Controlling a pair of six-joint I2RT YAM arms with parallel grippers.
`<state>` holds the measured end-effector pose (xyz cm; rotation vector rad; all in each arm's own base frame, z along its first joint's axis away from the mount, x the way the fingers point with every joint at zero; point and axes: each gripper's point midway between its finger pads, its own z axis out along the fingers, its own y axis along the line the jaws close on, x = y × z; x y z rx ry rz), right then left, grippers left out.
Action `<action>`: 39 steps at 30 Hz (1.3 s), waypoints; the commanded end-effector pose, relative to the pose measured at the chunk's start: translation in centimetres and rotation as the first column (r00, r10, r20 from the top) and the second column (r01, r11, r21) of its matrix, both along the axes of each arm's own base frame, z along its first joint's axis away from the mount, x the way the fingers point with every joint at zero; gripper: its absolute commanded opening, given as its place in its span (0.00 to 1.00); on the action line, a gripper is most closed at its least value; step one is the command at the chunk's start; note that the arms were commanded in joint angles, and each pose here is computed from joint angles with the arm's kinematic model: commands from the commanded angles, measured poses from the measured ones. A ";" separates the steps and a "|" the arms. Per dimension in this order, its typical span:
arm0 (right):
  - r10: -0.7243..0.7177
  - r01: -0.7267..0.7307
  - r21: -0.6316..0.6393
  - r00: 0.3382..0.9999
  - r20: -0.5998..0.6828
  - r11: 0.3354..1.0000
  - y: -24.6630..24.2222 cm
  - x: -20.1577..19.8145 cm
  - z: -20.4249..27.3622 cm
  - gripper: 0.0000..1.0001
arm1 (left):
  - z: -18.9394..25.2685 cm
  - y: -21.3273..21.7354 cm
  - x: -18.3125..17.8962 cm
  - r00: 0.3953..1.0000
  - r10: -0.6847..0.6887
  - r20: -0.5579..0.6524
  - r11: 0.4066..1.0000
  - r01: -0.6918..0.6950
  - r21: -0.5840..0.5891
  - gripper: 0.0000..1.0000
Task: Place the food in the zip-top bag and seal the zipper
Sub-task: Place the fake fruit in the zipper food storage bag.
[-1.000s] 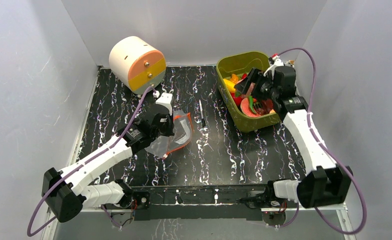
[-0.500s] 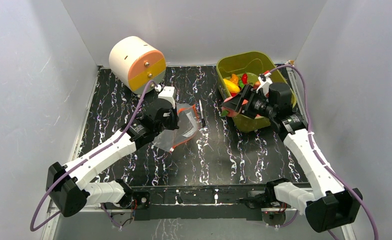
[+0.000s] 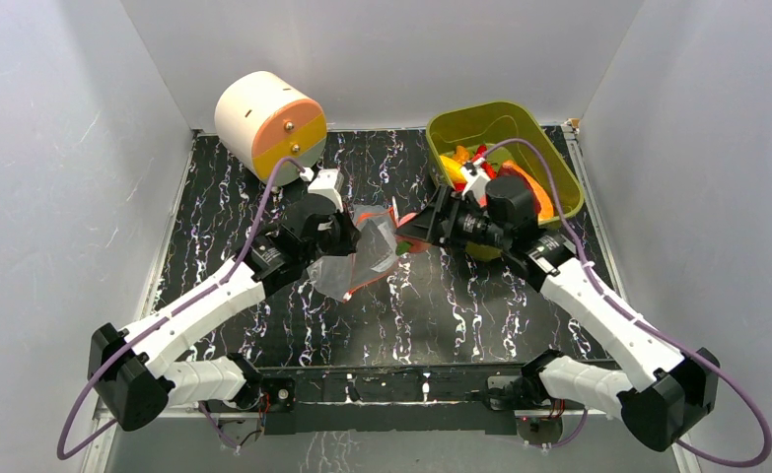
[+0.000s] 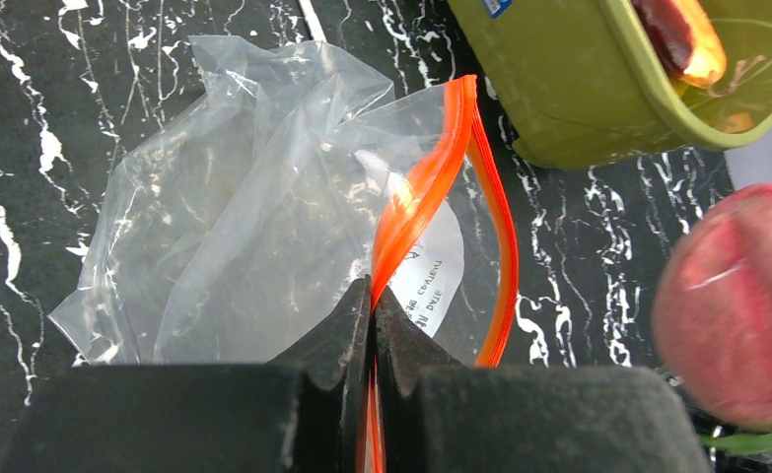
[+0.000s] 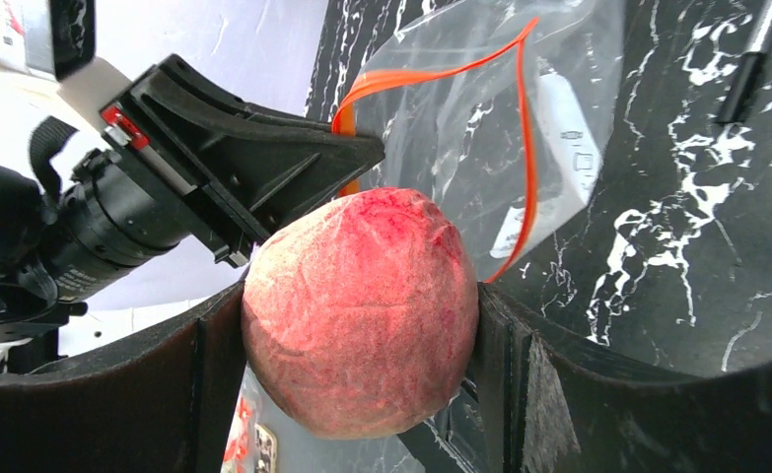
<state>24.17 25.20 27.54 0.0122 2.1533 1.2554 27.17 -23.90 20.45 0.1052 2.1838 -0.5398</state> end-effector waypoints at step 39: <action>-0.056 0.056 -0.138 0.998 0.003 0.989 5.7 0.7 -10.1 0.65 | 0.7 -1.8 -3.3 0.992 -0.121 0.017 0.968 0.122 -0.220 0.00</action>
